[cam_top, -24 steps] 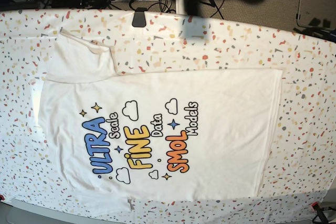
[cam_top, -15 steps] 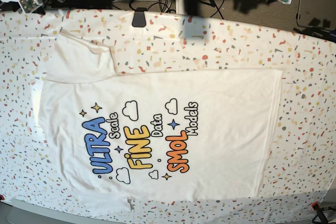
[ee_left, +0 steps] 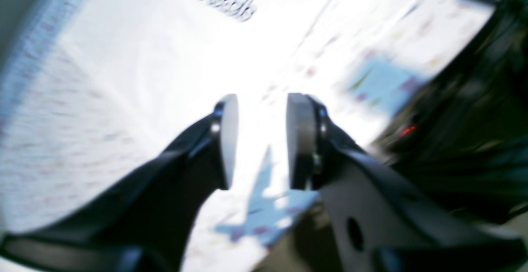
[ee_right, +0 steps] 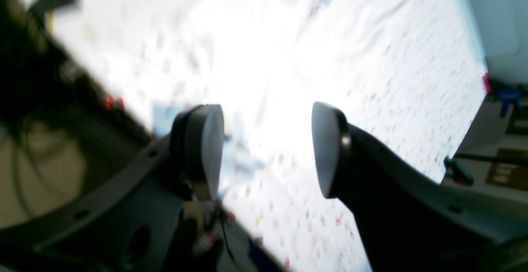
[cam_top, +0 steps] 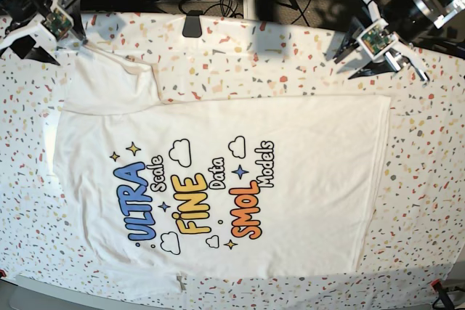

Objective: Fold the T-shirt properly
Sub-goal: 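Move both grippers toward the shirt's shoulder corners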

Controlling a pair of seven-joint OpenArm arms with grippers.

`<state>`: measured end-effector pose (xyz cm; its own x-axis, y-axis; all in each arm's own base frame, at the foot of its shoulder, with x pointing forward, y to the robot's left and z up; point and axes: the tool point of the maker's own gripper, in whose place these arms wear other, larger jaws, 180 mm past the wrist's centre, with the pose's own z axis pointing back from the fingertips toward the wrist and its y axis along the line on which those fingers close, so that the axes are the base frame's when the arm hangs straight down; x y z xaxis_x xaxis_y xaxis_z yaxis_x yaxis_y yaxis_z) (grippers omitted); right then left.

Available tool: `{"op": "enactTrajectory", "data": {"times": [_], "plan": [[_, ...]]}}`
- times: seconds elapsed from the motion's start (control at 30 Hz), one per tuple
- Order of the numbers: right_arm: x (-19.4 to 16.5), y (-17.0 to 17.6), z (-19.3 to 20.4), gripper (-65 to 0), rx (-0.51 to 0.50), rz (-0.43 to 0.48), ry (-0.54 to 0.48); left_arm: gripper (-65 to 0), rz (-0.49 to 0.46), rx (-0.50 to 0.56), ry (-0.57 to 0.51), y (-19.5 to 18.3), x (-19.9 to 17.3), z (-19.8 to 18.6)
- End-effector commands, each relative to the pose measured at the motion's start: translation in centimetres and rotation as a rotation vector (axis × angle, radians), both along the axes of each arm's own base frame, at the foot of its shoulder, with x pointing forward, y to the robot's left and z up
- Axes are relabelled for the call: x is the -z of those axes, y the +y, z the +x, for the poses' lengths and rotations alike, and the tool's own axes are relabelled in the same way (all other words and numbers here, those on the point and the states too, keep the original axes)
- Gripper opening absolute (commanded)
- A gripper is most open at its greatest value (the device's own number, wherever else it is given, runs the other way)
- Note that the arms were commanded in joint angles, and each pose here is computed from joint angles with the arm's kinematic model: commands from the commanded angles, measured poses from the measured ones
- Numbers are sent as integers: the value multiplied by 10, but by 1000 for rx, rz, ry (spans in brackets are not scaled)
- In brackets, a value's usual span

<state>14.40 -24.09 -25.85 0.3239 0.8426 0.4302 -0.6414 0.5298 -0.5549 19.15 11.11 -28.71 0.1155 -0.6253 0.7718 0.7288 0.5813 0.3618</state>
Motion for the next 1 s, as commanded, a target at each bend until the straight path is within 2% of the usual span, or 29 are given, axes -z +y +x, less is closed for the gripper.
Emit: {"op": "enactTrajectory", "data": {"times": [0.0,0.07,0.17,0.37,0.47,0.6,0.67,0.83,0.97], "plan": [[-5,0,1,-291,-21,-24,-12,-408,8,28,-36,-1,-9,1],[-1,-6,-4,-234,-31,-80,9,-361,81,50,-49,7,-6,2],[2,-8,-10,-181,-33,-95,29,-353,161,80,-76,15,-5,5],[1,-7,-9,-181,-40,-88,23,-354,232,175,-194,12,-14,8],[0,-4,-8,-181,-48,-78,16,-354,300,200,-213,17,-12,9],[-2,4,-7,-181,-53,-21,6,-355,388,188,-273,26,-7,16],[-3,8,-6,-181,-50,14,5,-358,398,191,-272,26,0,17],[-3,8,-7,-181,-46,18,5,-358,408,192,-225,25,31,34],[-3,8,-7,-181,-46,18,5,-358,527,91,-218,51,53,71]]}}
